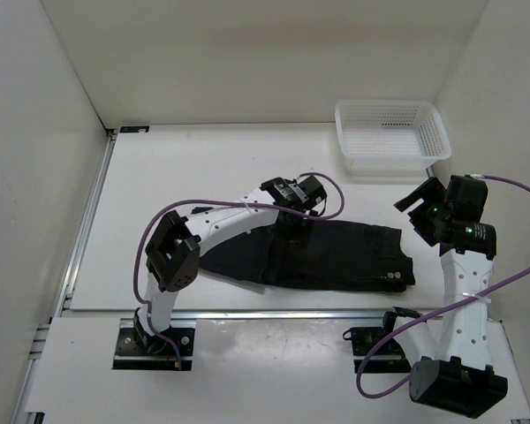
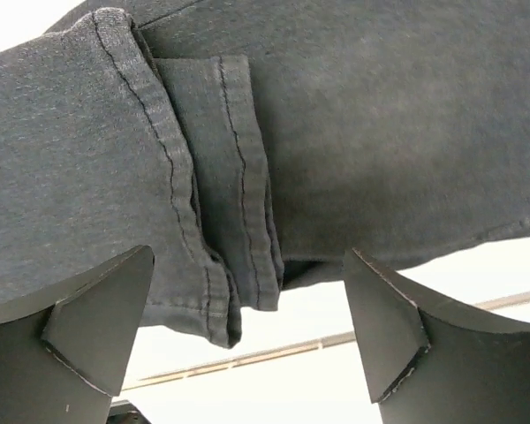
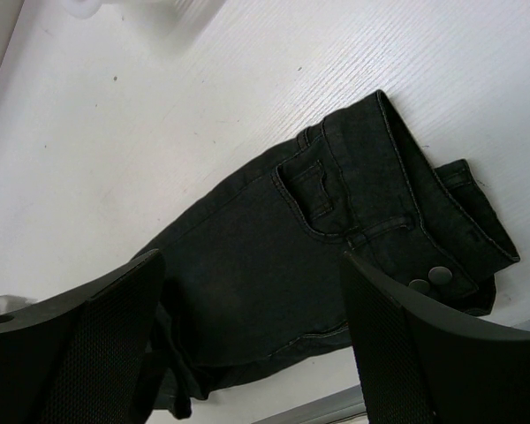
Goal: Fold and stack the trousers
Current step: Fold the trousers
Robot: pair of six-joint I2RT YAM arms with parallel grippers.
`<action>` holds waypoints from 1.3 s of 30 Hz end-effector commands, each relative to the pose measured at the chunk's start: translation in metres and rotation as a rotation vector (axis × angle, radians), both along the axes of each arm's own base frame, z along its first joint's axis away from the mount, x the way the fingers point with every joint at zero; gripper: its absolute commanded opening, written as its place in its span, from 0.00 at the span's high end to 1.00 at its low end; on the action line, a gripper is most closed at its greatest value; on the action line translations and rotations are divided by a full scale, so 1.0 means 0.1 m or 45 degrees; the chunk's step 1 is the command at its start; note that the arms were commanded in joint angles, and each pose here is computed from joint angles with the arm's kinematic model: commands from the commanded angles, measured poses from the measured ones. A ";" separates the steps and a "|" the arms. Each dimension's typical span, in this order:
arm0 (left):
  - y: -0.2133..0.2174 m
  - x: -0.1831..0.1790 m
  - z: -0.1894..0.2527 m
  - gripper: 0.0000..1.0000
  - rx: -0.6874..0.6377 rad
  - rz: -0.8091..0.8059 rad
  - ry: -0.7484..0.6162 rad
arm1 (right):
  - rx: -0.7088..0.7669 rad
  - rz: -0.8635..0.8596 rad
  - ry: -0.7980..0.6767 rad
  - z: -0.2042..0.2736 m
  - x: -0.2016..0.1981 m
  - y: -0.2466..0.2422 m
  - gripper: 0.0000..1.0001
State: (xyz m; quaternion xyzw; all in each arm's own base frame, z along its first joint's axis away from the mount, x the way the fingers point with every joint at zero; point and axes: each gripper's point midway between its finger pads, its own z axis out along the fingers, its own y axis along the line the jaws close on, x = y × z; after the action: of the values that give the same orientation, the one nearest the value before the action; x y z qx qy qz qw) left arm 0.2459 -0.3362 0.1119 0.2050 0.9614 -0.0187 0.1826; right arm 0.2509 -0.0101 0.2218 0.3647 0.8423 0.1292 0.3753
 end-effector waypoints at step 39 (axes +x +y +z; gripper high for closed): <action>0.40 0.39 0.00 0.36 -0.106 0.383 0.075 | -0.008 0.031 -0.022 0.03 0.01 0.03 0.16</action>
State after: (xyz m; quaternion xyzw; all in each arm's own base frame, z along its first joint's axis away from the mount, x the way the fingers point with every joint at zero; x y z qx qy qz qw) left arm 0.3019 -0.2584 0.1322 0.0154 0.9782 0.0181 0.2065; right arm 0.2509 -0.0101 0.2218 0.3647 0.8423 0.1292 0.3753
